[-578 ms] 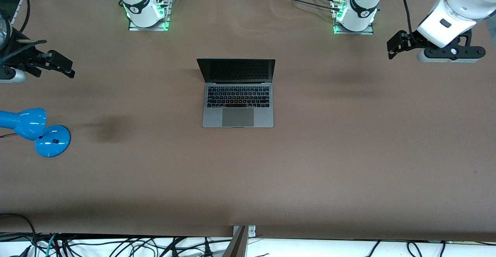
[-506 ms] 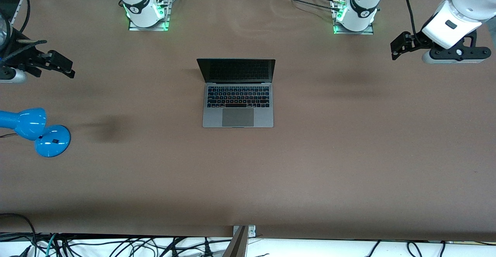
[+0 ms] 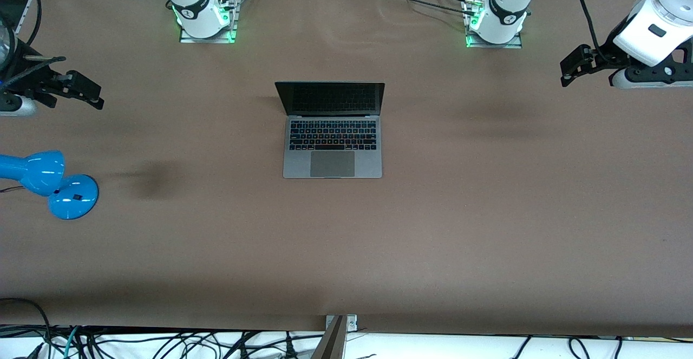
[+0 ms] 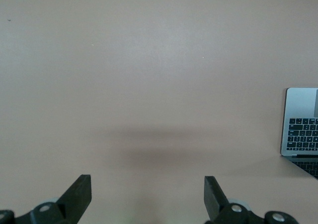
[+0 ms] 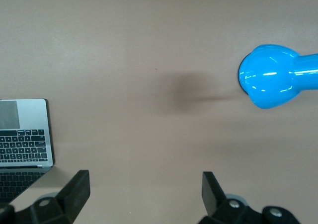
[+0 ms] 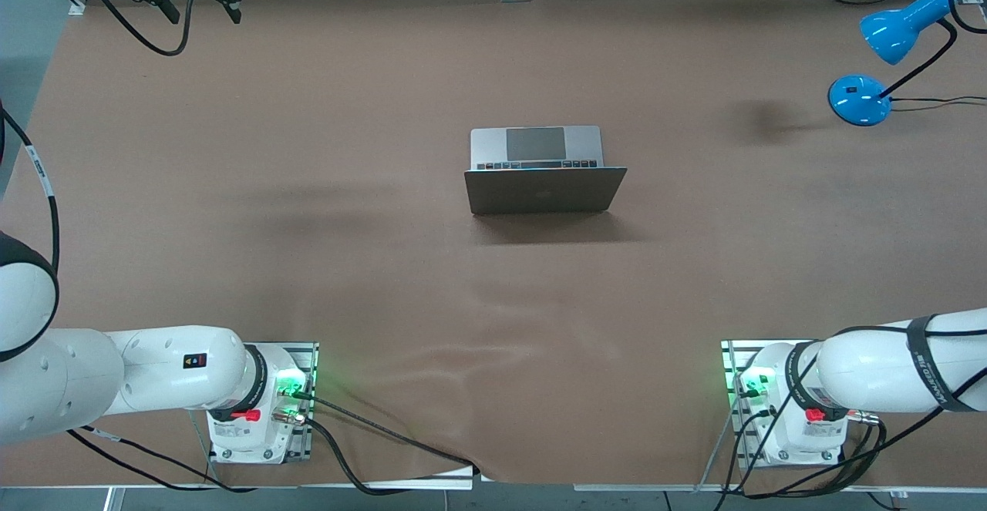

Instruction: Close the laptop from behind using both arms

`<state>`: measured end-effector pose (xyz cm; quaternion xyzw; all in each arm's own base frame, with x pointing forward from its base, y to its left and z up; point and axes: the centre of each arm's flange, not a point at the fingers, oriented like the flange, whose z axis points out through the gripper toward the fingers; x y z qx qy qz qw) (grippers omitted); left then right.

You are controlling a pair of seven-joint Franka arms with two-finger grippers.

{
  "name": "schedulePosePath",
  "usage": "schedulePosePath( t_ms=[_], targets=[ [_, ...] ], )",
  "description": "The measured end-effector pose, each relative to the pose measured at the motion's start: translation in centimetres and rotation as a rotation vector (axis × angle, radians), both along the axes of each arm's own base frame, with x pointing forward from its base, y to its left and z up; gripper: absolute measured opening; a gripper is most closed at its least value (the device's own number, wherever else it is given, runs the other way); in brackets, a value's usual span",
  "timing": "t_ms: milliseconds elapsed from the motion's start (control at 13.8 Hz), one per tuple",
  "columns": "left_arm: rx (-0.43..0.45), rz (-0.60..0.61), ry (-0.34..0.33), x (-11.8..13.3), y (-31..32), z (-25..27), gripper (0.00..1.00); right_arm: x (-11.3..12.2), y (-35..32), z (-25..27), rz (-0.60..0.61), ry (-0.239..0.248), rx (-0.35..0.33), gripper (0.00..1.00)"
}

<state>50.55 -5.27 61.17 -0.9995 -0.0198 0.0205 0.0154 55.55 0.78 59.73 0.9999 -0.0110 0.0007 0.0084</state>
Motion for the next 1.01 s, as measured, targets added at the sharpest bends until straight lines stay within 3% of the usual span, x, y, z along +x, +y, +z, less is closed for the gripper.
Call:
schedulePosePath(
  t_ms=[650, 1011],
  targets=[
    [0.000, -0.027, 0.034, -0.3, -1.4, -0.5, 1.00, 0.0, 0.0, 0.0, -0.002, 0.000, 0.000, 1.00],
    [-0.047, -0.067, 0.065, -0.8, -4.2, -1.0, 1.00, 0.0, 0.0, 0.0, -0.002, 0.000, 0.000, 1.00]
  ],
)
